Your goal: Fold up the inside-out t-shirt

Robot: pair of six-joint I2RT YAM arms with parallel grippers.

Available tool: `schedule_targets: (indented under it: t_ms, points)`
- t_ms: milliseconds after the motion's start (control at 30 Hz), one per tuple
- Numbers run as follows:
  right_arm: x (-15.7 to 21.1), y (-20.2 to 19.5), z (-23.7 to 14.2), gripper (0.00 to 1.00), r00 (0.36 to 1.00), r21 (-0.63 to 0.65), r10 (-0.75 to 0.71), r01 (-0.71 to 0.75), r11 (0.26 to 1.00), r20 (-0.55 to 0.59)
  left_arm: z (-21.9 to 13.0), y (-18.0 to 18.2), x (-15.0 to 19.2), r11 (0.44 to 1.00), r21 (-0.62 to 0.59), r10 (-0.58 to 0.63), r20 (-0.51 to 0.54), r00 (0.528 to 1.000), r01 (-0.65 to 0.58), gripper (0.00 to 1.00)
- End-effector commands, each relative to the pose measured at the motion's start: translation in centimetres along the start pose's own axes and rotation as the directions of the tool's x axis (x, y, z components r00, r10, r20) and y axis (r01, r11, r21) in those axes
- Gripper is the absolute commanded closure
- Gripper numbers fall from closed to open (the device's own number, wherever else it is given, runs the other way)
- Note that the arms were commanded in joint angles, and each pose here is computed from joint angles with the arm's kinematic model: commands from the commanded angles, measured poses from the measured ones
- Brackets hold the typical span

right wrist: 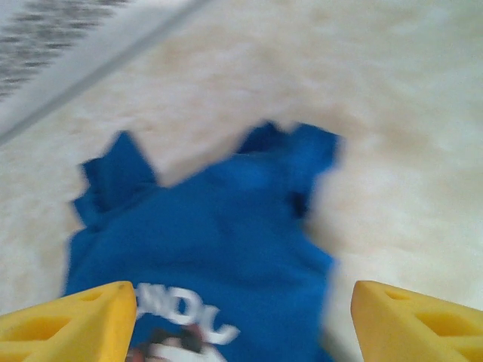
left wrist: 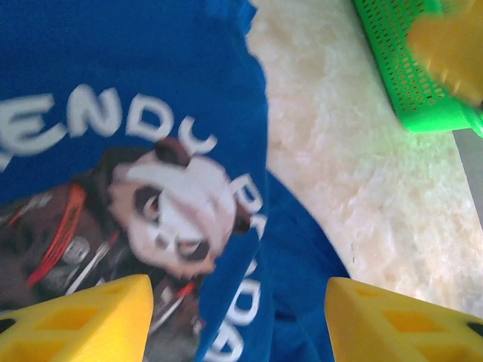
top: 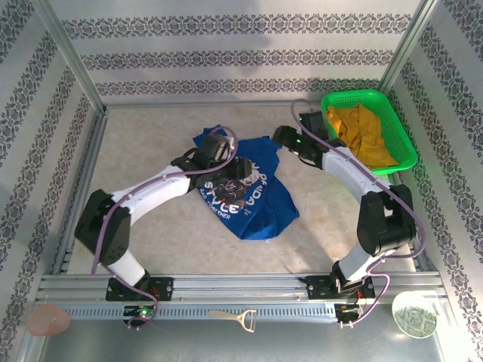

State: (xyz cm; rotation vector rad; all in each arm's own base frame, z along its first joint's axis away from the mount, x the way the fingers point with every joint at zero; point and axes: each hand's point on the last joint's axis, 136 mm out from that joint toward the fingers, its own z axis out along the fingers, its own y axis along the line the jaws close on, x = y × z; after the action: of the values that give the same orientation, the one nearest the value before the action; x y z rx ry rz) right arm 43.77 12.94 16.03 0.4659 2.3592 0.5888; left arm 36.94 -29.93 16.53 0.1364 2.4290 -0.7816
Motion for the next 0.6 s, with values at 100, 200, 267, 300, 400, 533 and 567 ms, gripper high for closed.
schedule_targets:
  t_ms: [100, 200, 267, 300, 400, 533, 567]
  points:
    - [1.9, -5.2, -2.2, 0.24, 0.992, 0.091, 0.124, -0.124, 0.988, 0.000, 5.6, -2.8, -0.4, 0.962, -0.083, 0.247, -0.134, 0.960, -0.259, 0.36]
    - [2.6, -6.6, -2.9, 0.24, 0.989, 0.114, 0.151, -0.150, 0.982, 0.000, 8.9, -3.3, 0.3, 0.929, -0.123, 0.318, -0.221, 0.922, -0.350, 0.35]
    - [2.9, -7.4, -3.4, 0.24, 0.985, 0.128, 0.175, -0.174, 0.976, 0.005, 10.7, -2.7, 0.4, 0.907, -0.174, 0.329, -0.273, 0.904, -0.383, 0.34]
    - [3.0, -7.9, -3.7, 0.24, 0.982, 0.133, 0.188, -0.187, 0.973, 0.009, 11.6, -2.2, 0.5, 0.896, -0.206, 0.324, -0.303, 0.896, -0.393, 0.34]
    - [3.3, -8.9, -4.3, 0.24, 0.975, 0.143, 0.221, -0.222, 0.965, 0.023, 13.4, -0.7, 0.6, 0.861, -0.283, 0.309, -0.368, 0.877, -0.422, 0.33]
    - [3.5, -9.5, -4.9, 0.24, 0.971, 0.149, 0.235, -0.237, 0.960, 0.033, 15.1, 0.7, 0.8, 0.845, -0.325, 0.288, -0.393, 0.873, -0.425, 0.30]
    - [3.6, -9.5, -5.0, 0.24, 0.970, 0.147, 0.239, -0.241, 0.959, 0.034, 15.2, 1.1, 0.8, 0.844, -0.337, 0.278, -0.391, 0.877, -0.418, 0.30]
